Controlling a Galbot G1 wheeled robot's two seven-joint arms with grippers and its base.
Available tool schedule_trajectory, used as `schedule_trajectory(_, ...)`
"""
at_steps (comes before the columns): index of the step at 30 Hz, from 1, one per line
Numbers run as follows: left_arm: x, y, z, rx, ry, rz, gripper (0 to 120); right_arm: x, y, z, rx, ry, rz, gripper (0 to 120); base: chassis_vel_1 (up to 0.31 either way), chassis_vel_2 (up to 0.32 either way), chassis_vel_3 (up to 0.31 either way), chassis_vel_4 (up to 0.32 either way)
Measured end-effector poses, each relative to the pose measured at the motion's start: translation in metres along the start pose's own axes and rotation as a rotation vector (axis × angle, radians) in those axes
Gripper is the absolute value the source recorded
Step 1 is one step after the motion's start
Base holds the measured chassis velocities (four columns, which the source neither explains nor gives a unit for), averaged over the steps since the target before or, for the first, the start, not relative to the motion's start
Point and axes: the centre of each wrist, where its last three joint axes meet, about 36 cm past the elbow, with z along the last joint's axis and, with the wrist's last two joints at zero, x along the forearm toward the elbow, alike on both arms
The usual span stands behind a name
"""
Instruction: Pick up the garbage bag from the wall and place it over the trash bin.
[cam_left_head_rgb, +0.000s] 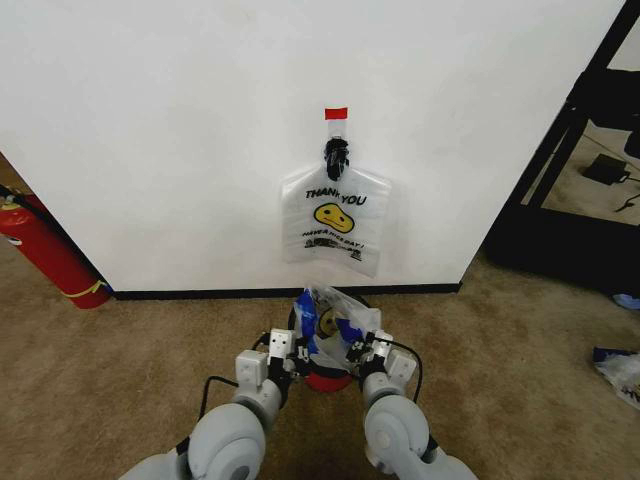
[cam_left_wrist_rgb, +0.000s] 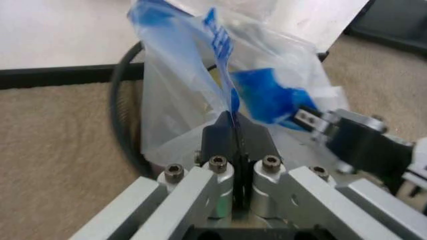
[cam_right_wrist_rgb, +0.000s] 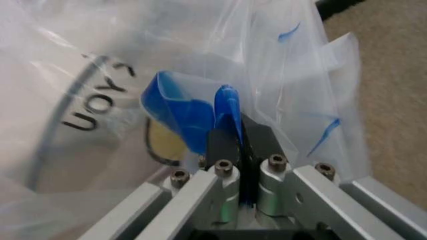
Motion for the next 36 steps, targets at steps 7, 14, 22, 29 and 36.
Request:
schedule_trajectory(7, -0.022, 0.005, -0.01, 0.015, 0.005, -0.031, 0, -0.026, 0.021, 0.003, -0.028, 0.012, -0.011, 0, 0.0, 0.0, 0.0, 0.0)
schedule_trajectory(14, -0.008, 0.015, 0.001, 0.015, 0.014, -0.05, 0, -0.013, 0.003, 0.007, -0.004, -0.036, -0.037, 0, 0.0, 0.0, 0.0, 0.0)
schedule_trajectory(22, -0.002, 0.012, 0.009, 0.022, 0.002, -0.037, 0, 0.012, -0.022, -0.002, 0.023, -0.118, -0.096, 7, 0.0, 0.0, 0.0, 0.0)
schedule_trajectory(29, 0.0, 0.008, 0.011, 0.023, -0.012, -0.029, 0, 0.036, -0.041, 0.002, 0.123, -0.164, -0.134, 33, 0.0, 0.0, 0.0, 0.0)
schedule_trajectory(36, 0.004, 0.005, 0.011, 0.016, -0.022, -0.017, 0, 0.056, -0.071, 0.011, 0.366, -0.297, -0.157, 59, 0.0, 0.0, 0.0, 0.0)
